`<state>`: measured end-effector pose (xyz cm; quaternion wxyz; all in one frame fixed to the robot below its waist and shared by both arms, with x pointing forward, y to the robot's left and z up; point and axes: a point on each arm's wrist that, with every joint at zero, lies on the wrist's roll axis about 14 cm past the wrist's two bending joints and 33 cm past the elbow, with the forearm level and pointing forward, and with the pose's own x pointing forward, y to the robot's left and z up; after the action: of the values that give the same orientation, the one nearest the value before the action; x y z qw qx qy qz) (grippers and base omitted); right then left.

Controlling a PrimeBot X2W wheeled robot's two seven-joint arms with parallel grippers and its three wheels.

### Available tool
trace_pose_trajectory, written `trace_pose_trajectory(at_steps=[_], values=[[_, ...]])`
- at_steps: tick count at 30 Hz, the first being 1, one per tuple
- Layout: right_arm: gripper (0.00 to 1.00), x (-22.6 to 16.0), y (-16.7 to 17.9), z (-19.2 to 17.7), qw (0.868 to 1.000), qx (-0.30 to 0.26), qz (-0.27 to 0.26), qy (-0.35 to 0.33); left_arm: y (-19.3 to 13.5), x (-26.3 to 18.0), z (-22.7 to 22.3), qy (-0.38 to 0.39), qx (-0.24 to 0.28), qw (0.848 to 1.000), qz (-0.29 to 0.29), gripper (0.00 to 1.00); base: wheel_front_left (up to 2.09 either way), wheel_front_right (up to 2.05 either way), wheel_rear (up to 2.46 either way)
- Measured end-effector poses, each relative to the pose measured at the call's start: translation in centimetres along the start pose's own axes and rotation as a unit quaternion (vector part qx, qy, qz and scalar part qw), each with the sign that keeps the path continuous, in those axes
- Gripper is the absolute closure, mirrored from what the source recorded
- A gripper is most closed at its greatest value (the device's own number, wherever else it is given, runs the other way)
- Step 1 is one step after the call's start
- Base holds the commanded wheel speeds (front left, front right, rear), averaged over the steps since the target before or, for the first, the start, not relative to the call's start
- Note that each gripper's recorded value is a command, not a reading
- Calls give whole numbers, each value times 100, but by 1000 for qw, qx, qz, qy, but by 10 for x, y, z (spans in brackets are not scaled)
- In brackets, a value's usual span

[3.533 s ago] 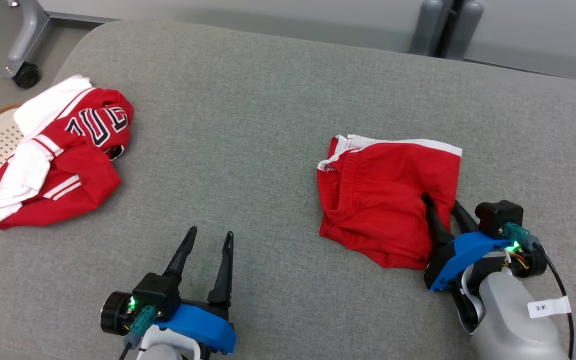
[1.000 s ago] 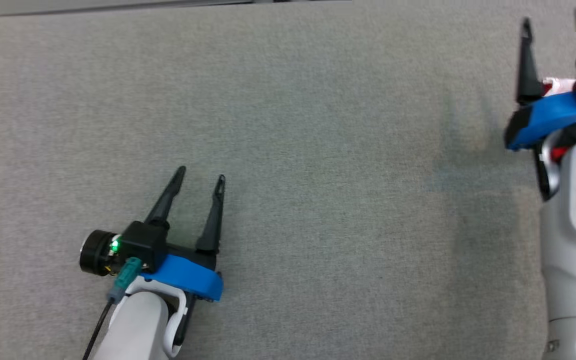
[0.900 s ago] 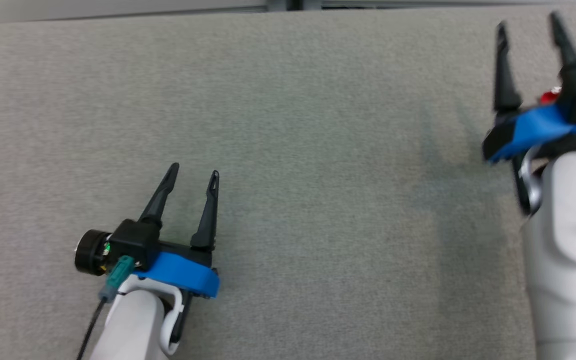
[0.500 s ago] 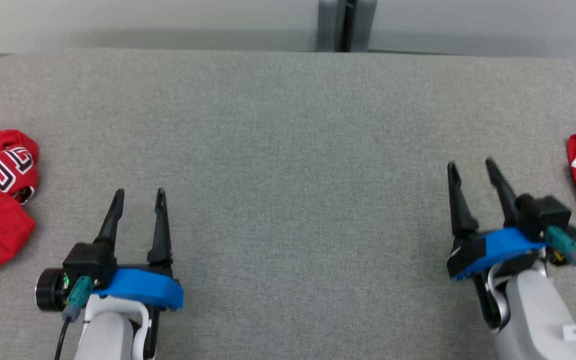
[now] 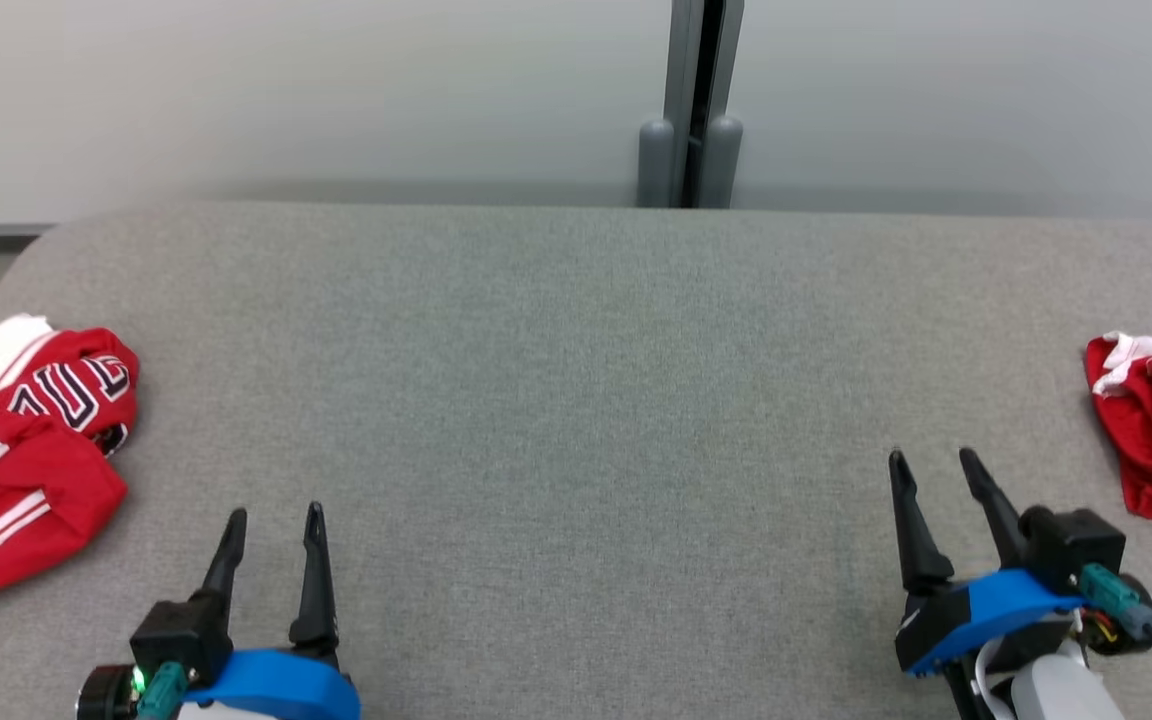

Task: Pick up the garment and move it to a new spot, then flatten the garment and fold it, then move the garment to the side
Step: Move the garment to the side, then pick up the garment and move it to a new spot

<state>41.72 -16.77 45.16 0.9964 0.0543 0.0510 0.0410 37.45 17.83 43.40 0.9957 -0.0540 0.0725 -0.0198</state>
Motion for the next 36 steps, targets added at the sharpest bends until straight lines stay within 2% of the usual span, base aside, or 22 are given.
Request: trace_pose_trajectory(at_steps=[9, 19, 27, 36], values=[[0, -23, 1, -6, 1000, 17, -3, 6, -4, -20, -1, -3, -13, 1000, -2, 0, 0, 0, 0], [0, -11, 21, -12, 999, 10, 27, 16, 6, -23, -1, -3, -25, 999, 19, 0, 0, 0, 0], [0, 17, 85, -16, 993, -6, 120, 21, 57, -50, 3, -16, -47, 992, 112, 0, 0, 0, 0], [0, 34, 190, -32, 964, -17, 262, 37, 127, -115, -12, -7, -74, 964, 257, 0, 0, 0, 0]])
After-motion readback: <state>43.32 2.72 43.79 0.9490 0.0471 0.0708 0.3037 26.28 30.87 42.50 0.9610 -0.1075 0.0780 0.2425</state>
